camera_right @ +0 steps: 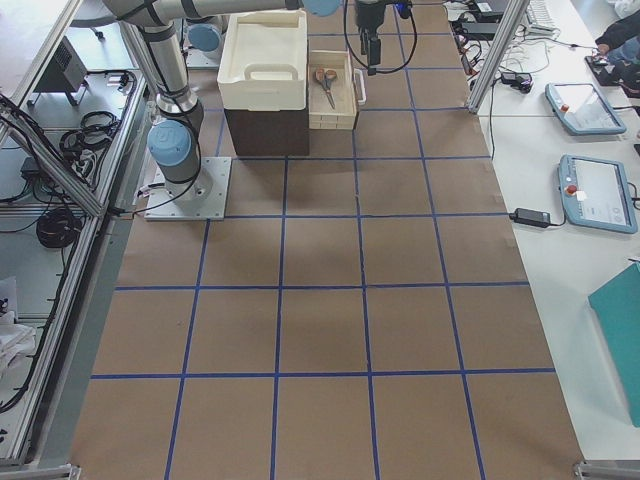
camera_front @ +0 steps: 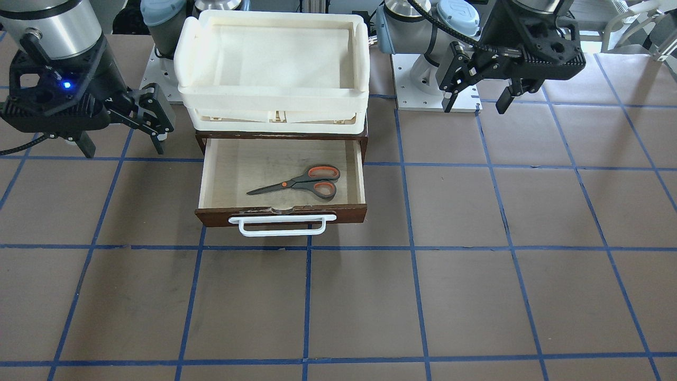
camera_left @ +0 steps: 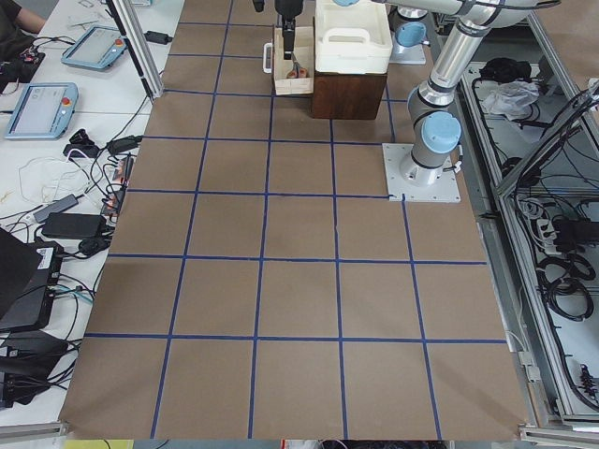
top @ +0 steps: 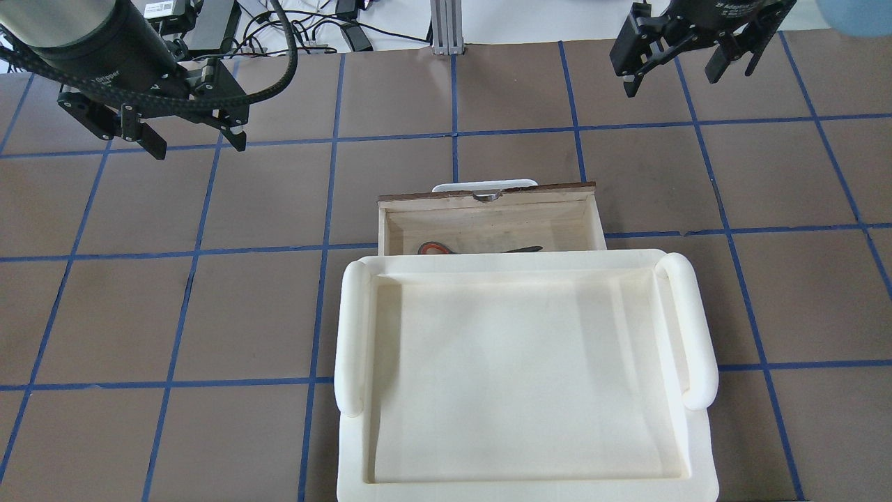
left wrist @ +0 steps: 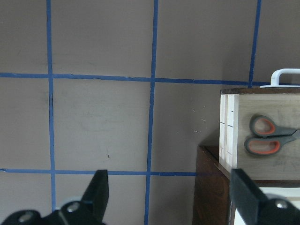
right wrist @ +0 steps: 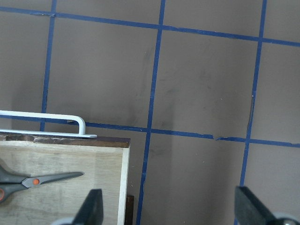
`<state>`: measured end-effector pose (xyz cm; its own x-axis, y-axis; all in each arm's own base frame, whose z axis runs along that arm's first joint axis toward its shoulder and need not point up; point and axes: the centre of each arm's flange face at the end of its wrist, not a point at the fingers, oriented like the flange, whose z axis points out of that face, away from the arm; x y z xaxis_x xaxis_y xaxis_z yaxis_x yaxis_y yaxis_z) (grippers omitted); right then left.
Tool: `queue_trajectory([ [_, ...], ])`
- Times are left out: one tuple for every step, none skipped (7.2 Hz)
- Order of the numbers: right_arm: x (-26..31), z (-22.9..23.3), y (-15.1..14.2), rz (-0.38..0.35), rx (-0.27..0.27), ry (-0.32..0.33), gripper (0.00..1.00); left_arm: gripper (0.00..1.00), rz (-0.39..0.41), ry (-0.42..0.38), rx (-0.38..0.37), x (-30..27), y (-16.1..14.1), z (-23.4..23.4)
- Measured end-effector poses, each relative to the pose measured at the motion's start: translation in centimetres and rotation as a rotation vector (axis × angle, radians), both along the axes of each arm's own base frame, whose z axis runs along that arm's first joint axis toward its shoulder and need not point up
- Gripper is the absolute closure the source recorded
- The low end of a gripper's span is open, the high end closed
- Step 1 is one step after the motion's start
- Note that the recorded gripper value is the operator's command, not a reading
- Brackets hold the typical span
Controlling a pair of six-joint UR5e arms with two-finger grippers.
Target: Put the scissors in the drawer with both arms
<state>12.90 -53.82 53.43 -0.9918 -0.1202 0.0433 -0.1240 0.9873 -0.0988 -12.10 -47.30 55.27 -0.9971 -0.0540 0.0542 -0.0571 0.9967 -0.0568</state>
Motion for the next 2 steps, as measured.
queue_trajectory([
  [0.0, -0.01, 0.0, 0.0, 0.0, 0.0, 0.0, 0.07, 0.0, 0.003, 0.004, -0.01, 0.0, -0.15],
  [0.0, 0.0, 0.0, 0.0, 0.0, 0.0, 0.0, 0.06, -0.001, 0.002, 0.005, -0.03, 0.11, -0.19],
])
